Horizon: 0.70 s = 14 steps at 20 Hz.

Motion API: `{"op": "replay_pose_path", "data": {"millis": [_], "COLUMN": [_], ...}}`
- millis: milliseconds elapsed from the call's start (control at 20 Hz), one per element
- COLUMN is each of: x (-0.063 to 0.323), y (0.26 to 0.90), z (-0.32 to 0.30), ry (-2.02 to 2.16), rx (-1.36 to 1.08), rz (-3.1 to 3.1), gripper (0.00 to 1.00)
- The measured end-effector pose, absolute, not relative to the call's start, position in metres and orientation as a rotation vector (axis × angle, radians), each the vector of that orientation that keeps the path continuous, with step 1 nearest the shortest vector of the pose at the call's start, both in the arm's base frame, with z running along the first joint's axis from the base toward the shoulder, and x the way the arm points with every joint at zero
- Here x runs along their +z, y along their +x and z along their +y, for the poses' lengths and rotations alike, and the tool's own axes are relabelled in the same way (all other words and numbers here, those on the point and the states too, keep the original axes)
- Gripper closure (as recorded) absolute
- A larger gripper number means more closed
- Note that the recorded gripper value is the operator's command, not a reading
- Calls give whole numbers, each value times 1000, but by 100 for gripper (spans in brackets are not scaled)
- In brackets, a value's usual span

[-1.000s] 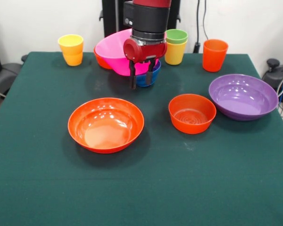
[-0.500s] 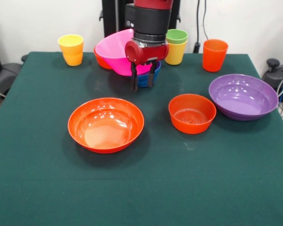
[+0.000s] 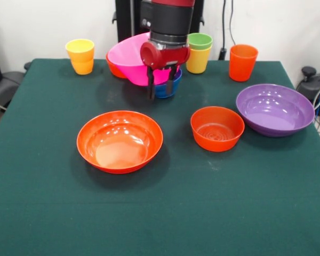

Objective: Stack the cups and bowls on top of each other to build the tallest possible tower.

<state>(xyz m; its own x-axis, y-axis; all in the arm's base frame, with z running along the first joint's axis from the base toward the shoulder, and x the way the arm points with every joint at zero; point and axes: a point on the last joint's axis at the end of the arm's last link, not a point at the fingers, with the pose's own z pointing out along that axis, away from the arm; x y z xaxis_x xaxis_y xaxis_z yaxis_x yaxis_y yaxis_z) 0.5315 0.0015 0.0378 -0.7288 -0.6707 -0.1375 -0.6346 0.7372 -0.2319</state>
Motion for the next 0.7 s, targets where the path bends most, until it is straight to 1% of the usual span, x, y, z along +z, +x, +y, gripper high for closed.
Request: {"op": "replay_pose_path", "data": {"millis": [300,350,700], "x": [79,97,156], "y": [526,523,512], "z": [21,29,45], "ry": [-1098,-1126,-1161], "rx": [-156,-117,-26], "rz": [2711,2704,2670], "gripper": [0,0,0]}}
